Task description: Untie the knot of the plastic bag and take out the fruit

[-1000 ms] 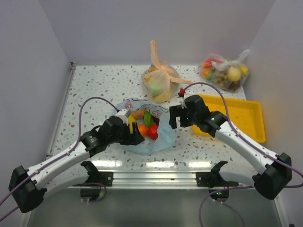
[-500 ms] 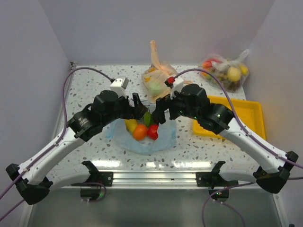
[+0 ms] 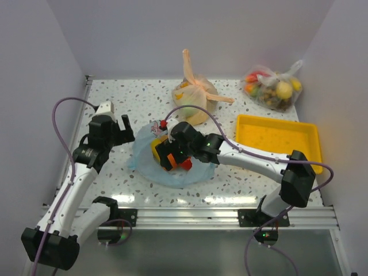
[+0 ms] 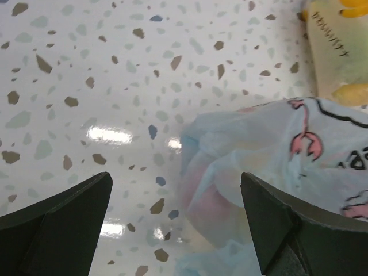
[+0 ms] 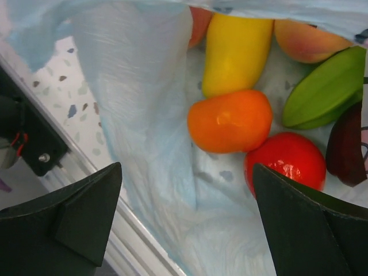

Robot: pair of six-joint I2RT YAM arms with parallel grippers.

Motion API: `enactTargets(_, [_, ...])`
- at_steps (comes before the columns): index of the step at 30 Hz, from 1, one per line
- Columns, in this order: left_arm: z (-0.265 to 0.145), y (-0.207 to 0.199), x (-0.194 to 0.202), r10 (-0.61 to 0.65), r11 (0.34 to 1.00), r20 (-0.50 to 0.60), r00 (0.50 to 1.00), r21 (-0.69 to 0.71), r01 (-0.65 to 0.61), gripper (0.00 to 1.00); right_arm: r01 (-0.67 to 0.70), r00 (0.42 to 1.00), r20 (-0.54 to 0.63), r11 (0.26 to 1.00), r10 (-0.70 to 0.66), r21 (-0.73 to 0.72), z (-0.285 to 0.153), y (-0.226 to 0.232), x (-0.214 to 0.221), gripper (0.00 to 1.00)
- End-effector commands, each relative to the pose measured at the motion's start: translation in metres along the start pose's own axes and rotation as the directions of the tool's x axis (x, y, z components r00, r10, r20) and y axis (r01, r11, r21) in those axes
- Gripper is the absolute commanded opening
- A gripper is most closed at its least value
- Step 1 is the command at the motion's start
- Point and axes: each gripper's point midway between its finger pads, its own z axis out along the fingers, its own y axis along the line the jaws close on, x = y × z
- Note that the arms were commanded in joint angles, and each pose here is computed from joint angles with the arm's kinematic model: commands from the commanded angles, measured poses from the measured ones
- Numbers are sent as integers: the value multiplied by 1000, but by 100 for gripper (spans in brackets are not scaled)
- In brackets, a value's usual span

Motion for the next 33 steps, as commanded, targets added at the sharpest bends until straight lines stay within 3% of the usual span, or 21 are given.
enactTargets(1, [6, 25, 7, 6, 999, 91, 996, -45, -2, 100, -40, 997, 74, 996, 34, 78, 24, -11, -9, 99])
enactTargets(5, [5, 42, 36, -6, 997, 109, 994, -81, 15, 100, -36, 998, 63, 987, 27, 158, 45, -24, -1, 98])
enactTargets(11, [-13, 38, 6, -23, 998, 248, 968, -44, 35, 100, 10, 1000, 18, 982, -14, 189, 73, -32, 14, 99])
enactTargets(20, [-4, 35, 11, -3, 999, 209, 978, -41, 12, 100, 62, 995, -88, 985, -48, 163, 98, -28, 49, 97])
enactTargets(24, [-3, 34, 11, -1, 999, 208, 978, -34, 8, 100, 59, 997, -63, 983, -49, 174, 92, -27, 42, 81])
enactTargets(25, [-3, 34, 11, 0, 999, 207, 978, -34, 7, 100, 60, 997, -57, 983, -51, 173, 89, -26, 40, 71])
enactTargets(28, [-4, 34, 11, 1, 999, 208, 978, -34, 6, 100, 66, 998, -28, 983, -62, 172, 70, -23, 26, 57])
enactTargets(33, [-3, 34, 11, 1, 999, 209, 978, -38, 7, 100, 79, 996, 32, 984, -85, 157, 29, -15, -3, 53])
